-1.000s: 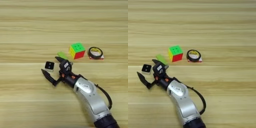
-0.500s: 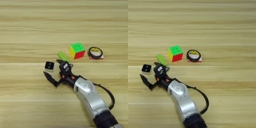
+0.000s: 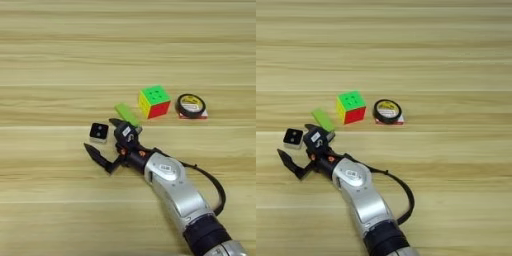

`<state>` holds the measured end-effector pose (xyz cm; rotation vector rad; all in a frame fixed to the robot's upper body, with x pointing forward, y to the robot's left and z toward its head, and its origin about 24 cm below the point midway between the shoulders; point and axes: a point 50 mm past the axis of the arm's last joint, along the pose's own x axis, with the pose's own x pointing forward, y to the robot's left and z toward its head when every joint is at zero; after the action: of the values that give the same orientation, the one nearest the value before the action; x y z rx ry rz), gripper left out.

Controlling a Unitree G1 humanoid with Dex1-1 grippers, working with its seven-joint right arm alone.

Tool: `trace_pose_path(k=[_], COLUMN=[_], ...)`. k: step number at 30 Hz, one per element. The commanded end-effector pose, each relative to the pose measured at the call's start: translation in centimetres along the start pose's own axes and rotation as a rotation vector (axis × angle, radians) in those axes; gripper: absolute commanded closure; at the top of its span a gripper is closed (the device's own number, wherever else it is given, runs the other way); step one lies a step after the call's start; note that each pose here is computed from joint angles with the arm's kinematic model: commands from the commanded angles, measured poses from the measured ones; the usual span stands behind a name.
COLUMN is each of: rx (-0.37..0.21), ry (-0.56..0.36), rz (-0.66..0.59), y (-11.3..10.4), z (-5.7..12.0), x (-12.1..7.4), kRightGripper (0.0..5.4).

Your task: Move the objects on the table

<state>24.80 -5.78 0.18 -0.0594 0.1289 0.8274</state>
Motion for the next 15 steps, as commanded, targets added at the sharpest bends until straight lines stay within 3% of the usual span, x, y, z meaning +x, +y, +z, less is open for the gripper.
trace_pose_path(k=[1,15], rx=[-0.05,-0.046], ry=[-0.088,-0.093], rz=[-0.008,-0.015], y=[-0.71,-0.91], z=[2.3,2.32], x=[0.99,1.02], kRightGripper=[0.23,1.84])
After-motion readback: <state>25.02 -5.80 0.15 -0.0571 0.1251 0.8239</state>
